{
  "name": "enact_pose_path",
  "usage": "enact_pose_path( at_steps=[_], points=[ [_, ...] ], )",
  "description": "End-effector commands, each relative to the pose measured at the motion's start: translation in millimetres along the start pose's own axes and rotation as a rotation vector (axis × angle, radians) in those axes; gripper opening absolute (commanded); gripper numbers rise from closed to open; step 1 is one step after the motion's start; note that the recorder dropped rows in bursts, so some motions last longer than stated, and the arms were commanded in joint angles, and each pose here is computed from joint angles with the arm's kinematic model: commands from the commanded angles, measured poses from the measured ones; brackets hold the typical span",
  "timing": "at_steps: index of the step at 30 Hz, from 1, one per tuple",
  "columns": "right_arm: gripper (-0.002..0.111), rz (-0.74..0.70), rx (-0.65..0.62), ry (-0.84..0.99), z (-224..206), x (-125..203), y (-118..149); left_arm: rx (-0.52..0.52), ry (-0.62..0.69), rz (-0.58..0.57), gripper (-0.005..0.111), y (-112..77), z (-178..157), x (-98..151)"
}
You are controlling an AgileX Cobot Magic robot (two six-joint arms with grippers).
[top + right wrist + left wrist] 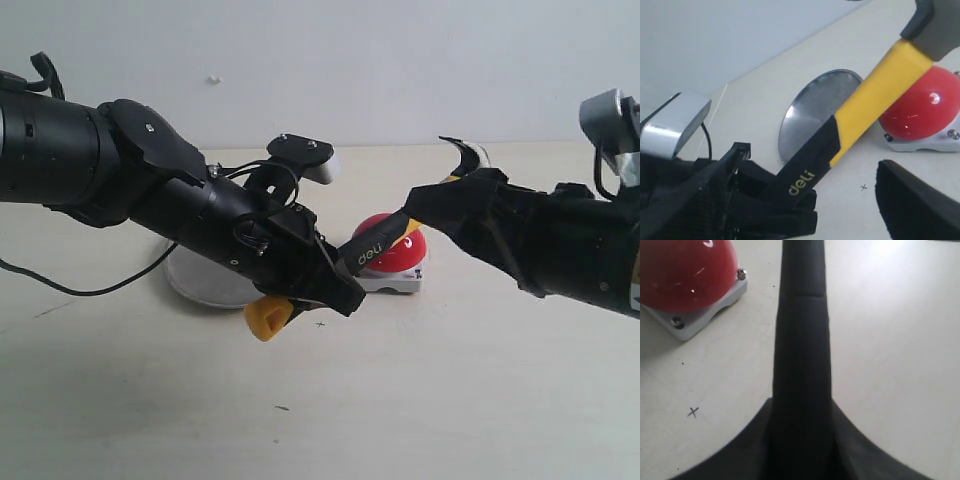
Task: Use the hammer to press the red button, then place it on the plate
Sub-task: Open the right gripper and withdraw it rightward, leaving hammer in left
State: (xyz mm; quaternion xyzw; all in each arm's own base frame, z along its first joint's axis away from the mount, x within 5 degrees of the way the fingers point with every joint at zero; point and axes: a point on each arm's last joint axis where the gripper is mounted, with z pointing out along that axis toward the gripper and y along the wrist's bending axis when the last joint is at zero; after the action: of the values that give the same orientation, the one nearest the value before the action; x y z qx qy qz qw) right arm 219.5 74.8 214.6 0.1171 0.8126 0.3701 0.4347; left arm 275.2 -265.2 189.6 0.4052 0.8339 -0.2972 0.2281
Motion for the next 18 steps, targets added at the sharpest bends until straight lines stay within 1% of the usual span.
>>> enact_pose_path(
  at_steps=[1,3,4,6,8,9,13,16,18],
  points=[
    [0.076,-0.161,-0.062,0.013,-27,14,8,-0.005,-0.056,-0.010,0.000,-3.7,-9,-10],
    [0.074,-0.274,-0.087,0.043,-40,24,10,-0.005,-0.056,-0.010,0.000,-3.7,-9,-10],
    [0.073,-0.302,-0.094,0.051,-45,28,10,-0.005,-0.056,-0.010,0.000,-3.7,-9,-10],
    [0.070,-0.341,-0.108,0.064,-57,39,8,-0.005,-0.056,-0.010,0.000,-3.7,-9,-10],
    [0.064,-0.365,-0.114,0.076,-66,49,4,-0.005,-0.056,-0.010,0.000,-3.7,-9,-10],
    [0.060,-0.381,-0.121,0.080,-72,54,4,-0.007,-0.056,-0.011,0.000,-3.3,-9,-10],
    [0.044,-0.362,-0.111,0.055,-86,66,-2,-0.007,-0.056,-0.011,0.000,-3.3,-9,-10],
    [0.032,-0.359,-0.152,0.041,-96,75,-3,-0.007,-0.056,-0.011,0.000,-3.3,-9,-10],
    [0.026,-0.383,-0.191,0.046,-101,83,-3,-0.006,-0.057,-0.013,0.000,-3.4,-9,-10]
  ],
)
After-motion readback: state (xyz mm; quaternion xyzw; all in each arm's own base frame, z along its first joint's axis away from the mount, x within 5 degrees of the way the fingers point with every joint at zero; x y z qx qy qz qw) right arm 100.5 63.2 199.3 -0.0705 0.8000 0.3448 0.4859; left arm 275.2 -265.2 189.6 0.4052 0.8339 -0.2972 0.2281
